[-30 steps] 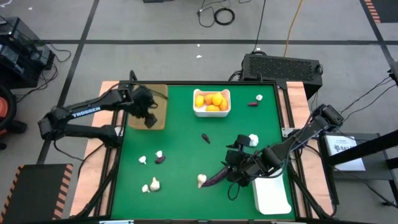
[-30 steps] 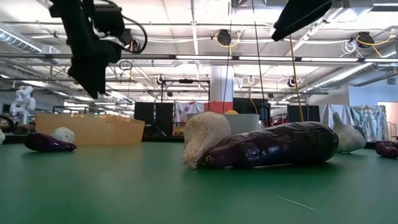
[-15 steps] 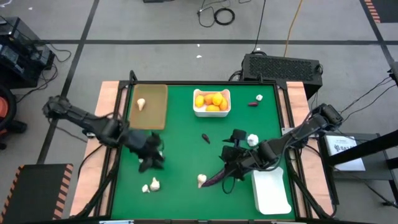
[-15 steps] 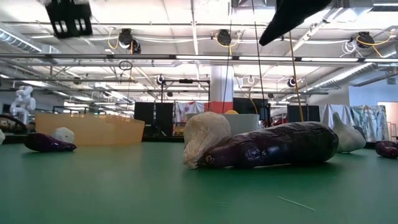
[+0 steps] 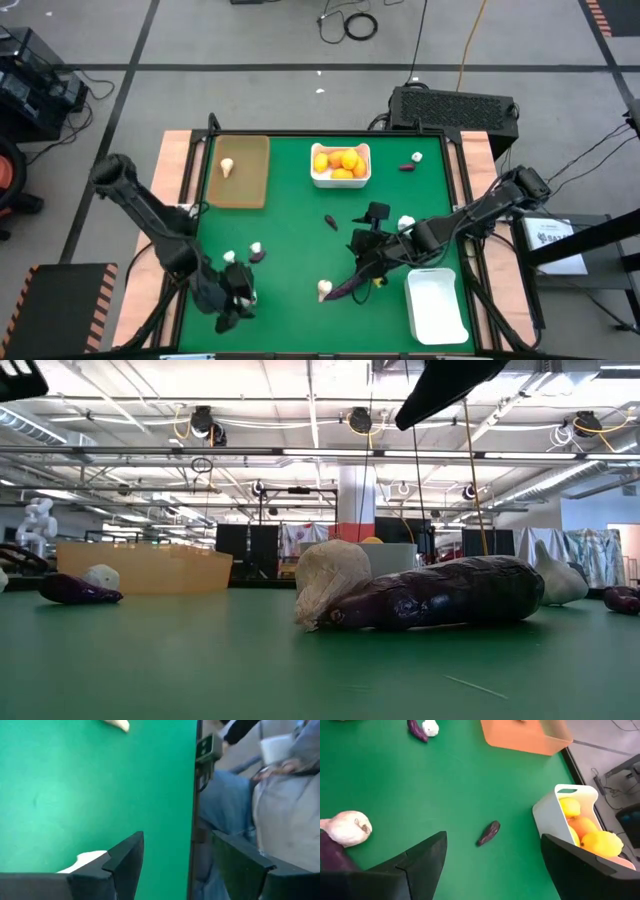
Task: Sort produce into baskets
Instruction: Put the garlic into the orange bin
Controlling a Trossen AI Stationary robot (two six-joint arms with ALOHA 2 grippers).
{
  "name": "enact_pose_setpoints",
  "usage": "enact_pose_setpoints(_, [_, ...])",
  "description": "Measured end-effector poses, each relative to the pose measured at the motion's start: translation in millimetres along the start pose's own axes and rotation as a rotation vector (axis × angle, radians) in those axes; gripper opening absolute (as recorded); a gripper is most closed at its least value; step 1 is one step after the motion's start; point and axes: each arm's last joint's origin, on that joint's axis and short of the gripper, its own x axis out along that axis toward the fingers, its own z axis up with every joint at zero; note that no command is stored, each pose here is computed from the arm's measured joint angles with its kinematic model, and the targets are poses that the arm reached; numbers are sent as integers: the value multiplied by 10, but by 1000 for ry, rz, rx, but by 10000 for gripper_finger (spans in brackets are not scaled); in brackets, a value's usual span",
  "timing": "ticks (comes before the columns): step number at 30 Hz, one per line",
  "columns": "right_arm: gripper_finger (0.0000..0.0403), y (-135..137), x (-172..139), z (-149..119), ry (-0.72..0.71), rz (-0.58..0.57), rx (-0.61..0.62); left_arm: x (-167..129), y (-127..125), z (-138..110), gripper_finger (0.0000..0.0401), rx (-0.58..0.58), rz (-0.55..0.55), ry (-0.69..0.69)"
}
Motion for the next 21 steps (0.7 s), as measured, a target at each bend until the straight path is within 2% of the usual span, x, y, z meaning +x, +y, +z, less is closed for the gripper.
enact_pose_setpoints(6, [312,-59,45,15,8,-17,9,284,-74,-39,235,122,103,67])
enact_pose_setpoints(16, [312,-91,73,43,-4,-21,0,438,115,-182,235,164,307,200])
enact_pose_setpoints(21, [312,-83,74,67,-23,-9,-6,485,148,-212,235,169,337,222])
